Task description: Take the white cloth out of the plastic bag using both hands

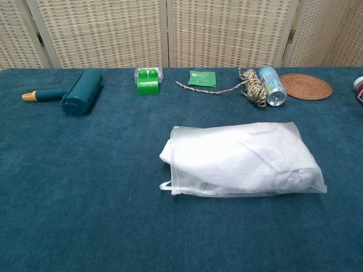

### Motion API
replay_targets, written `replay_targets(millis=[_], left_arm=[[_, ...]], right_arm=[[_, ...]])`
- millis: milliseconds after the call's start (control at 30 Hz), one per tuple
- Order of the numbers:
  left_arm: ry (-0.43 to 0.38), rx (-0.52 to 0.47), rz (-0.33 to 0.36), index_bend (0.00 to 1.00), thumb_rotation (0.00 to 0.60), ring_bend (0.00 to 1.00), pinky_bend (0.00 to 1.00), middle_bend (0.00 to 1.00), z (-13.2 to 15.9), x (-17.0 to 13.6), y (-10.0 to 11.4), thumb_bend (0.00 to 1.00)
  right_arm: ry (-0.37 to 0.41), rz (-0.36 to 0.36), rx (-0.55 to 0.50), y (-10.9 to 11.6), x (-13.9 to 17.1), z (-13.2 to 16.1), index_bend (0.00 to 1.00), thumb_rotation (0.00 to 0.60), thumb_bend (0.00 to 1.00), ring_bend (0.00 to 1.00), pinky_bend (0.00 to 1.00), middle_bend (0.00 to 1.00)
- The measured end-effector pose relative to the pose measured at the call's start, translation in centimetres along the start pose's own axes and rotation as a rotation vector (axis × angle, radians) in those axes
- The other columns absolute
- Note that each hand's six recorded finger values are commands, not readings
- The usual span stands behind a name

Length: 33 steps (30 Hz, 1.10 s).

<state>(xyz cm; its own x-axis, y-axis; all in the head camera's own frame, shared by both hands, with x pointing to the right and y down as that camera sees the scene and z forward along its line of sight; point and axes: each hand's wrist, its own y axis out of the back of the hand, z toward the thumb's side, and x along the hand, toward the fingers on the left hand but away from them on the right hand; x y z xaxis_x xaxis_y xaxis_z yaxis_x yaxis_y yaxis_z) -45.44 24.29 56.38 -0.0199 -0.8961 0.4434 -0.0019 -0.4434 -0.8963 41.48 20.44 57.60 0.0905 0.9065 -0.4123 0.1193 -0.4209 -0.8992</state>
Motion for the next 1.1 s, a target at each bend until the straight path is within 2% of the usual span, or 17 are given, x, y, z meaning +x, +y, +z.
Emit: replay_targets(millis=[67,133,267,300,400,467,600,800,1100], left_arm=[[0.001,0.003,-0.001,0.22,0.600,0.38,0.50,0.35,-0.1,0.0,0.0,0.19],[0.004,0.002,0.000,0.22,0.600,0.38,0.50,0.35,-0.1,-0.1,0.0,0.19],[0.004,-0.002,0.004,0.22,0.600,0.38,0.50,0.35,-0.1,-0.1,0.1,0.19],[0.004,0.000,0.003,0.22,0.600,0.38,0.50,0.35,-0.1,-0.1,0.1,0.19],[0.002,0.004,0.002,0.22,0.600,0.38,0.50,0.35,-0.1,-0.2,0.0,0.19],[0.003,0.001,0.000,0.22,0.600,0.38,0.50,0.35,-0.2,-0.3,-0.1,0.19],[0.011,0.002,-0.010,0.22,0.600,0.38,0.50,0.35,-0.6,-0.7,-0.5,0.19],[0.023,-0.007,-0.018,0.22,0.600,0.38,0.50,0.35,-1.1,-1.2,-0.9,0.19],[0.031,-0.015,-0.024,0.22,0.600,0.38,0.50,0.35,-1.5,-1.6,-1.4,0.19]], right_arm=[[0.003,0.012,-0.014,0.0,-0.1,0.1,0.56,0.600,0.28,0.48,0.59,0.48],[0.011,0.026,-0.038,0.0,-0.2,0.2,0.49,0.600,0.25,0.39,0.53,0.41],[0.032,0.056,-0.068,0.1,-0.8,1.0,0.30,0.600,0.03,0.22,0.37,0.26],[0.038,0.069,-0.073,0.0,-1.0,1.3,0.24,0.600,0.01,0.17,0.33,0.21],[0.057,0.112,-0.079,-0.2,-1.6,2.3,0.07,0.600,0.00,0.06,0.24,0.08],[0.071,0.140,-0.077,-0.4,-2.1,3.2,0.01,0.600,0.00,0.01,0.20,0.04],[0.104,0.206,-0.069,-0.9,-3.5,5.5,0.00,0.600,0.00,0.00,0.16,0.00],[0.162,0.281,-0.051,-1.6,-5.5,9.2,0.00,0.600,0.00,0.00,0.14,0.00],[0.246,0.319,-0.031,-2.7,-7.0,13.9,0.00,0.600,0.00,0.00,0.14,0.00]])
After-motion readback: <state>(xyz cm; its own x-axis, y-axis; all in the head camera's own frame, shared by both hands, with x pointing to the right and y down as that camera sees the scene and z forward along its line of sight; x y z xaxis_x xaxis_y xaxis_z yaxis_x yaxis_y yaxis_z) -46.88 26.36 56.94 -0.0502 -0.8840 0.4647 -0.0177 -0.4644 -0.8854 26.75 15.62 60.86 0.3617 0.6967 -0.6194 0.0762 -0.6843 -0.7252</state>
